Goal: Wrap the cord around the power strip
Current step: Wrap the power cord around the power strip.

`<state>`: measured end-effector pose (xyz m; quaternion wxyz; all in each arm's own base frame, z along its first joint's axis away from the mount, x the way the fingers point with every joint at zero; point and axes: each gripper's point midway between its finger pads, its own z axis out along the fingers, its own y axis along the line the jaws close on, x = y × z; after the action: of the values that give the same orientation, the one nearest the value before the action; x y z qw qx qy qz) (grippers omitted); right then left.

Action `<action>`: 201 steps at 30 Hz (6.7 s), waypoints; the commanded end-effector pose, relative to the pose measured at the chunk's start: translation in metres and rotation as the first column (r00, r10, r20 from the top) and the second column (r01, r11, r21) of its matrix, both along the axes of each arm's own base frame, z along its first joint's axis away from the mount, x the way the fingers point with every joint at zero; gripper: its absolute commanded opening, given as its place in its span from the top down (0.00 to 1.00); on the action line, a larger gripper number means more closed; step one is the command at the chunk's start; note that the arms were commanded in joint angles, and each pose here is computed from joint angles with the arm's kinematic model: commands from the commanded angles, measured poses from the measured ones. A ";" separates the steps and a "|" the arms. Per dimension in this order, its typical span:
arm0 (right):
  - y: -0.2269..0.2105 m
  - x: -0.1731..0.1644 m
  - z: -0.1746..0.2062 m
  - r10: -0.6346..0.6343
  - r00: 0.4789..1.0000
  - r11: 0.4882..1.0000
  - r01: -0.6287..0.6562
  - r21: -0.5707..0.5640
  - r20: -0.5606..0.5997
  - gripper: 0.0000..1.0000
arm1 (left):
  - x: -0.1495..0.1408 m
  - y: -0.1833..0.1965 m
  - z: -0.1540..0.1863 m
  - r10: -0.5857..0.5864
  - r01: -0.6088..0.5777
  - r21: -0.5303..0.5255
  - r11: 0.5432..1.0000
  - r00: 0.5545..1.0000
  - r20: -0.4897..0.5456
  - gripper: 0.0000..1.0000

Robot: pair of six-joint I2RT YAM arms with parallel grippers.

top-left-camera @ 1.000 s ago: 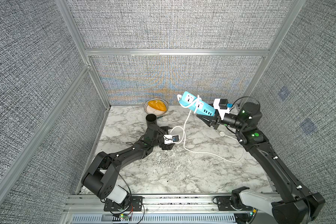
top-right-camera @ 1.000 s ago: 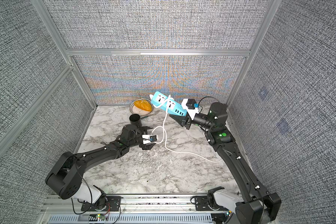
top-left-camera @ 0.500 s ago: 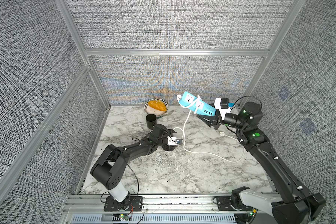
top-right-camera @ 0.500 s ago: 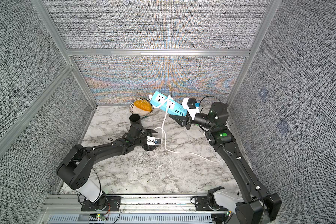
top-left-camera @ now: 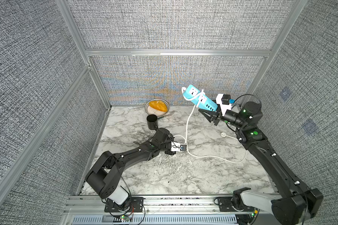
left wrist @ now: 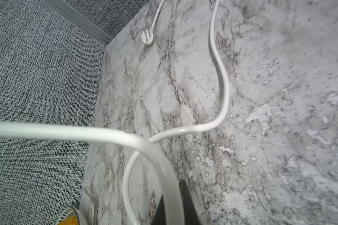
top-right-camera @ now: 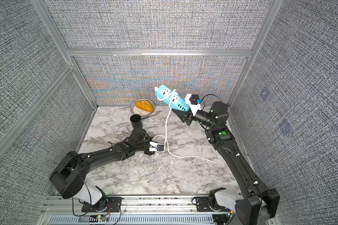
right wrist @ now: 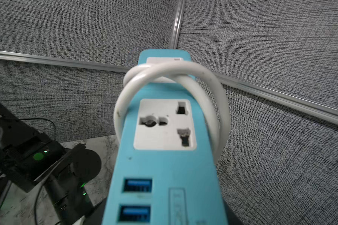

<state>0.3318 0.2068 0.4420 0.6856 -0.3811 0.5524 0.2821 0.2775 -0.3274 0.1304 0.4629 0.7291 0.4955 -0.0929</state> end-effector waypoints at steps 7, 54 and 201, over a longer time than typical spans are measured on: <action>-0.045 0.066 -0.004 -0.355 0.935 0.932 0.354 0.071 -0.001 1.00 | -0.040 0.008 0.064 0.001 -0.011 -0.119 0.993 0.997 -0.078 1.00; -0.015 0.041 -0.234 -0.291 0.951 0.750 0.160 -0.641 -0.103 1.00 | -0.001 0.006 0.239 0.096 -0.081 -0.139 0.987 0.990 0.099 1.00; 0.038 -0.069 -0.181 0.187 0.969 0.887 -0.097 -0.451 0.159 1.00 | 0.075 0.014 0.361 0.200 -0.157 -0.315 0.936 0.973 0.110 1.00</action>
<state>0.2655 0.2414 0.2684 0.6240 -0.5729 0.5049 0.1660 0.3458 -0.3169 0.4808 0.5953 0.6141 0.5081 -0.1016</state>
